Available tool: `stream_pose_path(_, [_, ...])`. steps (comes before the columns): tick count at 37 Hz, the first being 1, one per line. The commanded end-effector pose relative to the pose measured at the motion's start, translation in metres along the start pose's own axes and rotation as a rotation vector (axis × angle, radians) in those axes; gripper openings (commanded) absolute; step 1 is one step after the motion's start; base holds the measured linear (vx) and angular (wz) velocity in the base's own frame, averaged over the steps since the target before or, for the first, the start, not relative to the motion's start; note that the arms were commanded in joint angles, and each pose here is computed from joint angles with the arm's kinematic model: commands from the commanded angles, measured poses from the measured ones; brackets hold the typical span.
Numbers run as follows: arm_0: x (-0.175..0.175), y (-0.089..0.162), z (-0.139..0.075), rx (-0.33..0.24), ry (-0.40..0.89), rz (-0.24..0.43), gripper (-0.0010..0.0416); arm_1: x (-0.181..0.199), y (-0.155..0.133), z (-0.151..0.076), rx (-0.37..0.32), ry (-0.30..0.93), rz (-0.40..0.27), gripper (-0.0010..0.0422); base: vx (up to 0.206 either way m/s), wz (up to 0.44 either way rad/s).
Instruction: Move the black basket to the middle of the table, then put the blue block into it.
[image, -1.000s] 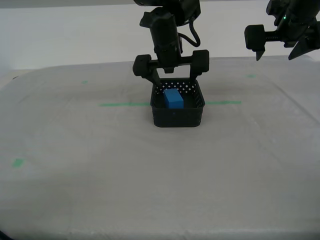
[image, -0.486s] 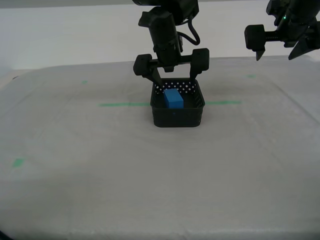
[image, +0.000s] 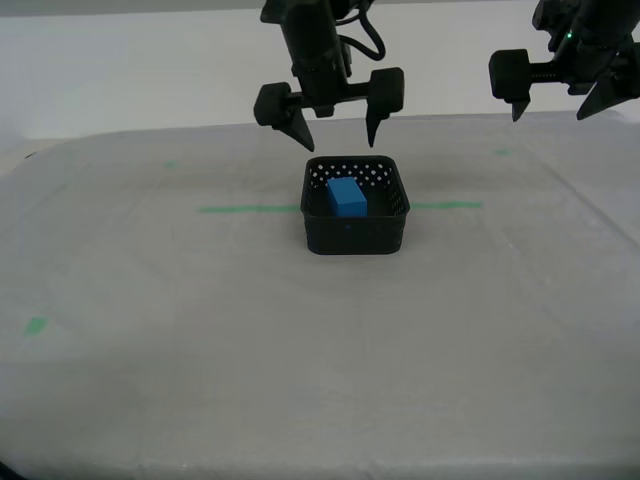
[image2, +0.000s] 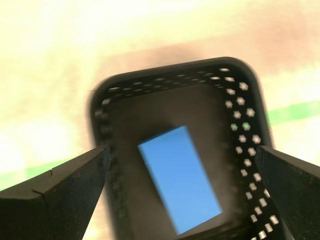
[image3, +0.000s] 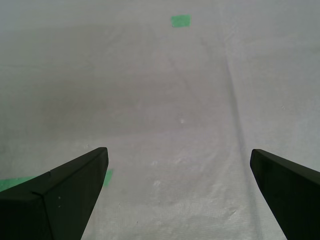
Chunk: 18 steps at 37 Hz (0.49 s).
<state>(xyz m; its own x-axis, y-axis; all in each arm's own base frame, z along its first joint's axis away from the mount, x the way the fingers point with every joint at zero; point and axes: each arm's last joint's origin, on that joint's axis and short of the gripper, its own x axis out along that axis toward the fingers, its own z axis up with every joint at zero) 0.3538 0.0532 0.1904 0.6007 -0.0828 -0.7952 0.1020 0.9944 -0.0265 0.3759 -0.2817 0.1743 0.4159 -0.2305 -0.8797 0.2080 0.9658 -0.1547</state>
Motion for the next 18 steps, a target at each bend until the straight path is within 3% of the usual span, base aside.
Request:
stream_pose_path(1, [0.0, 0.0, 0.0, 0.001, -0.002, -0.002, 0.0399, -0.008, 0.009, 0.004, -0.01, 0.0, 0.038, 0.0401, 0.0, 0.0])
stream_pose_path(6, [0.0, 0.0, 0.0, 0.001, -0.002, -0.002, 0.0399, -0.018, 0.021, 0.008, -0.022, 0.0, 0.085, 0.0401, 0.0, 0.0])
stream_pose_path(18, [0.0, 0.0, 0.0, 0.001, -0.002, -0.002, 0.0399, -0.041, 0.054, 0.024, -0.048, -0.015, 0.117, 0.0401, 0.0, 0.0])
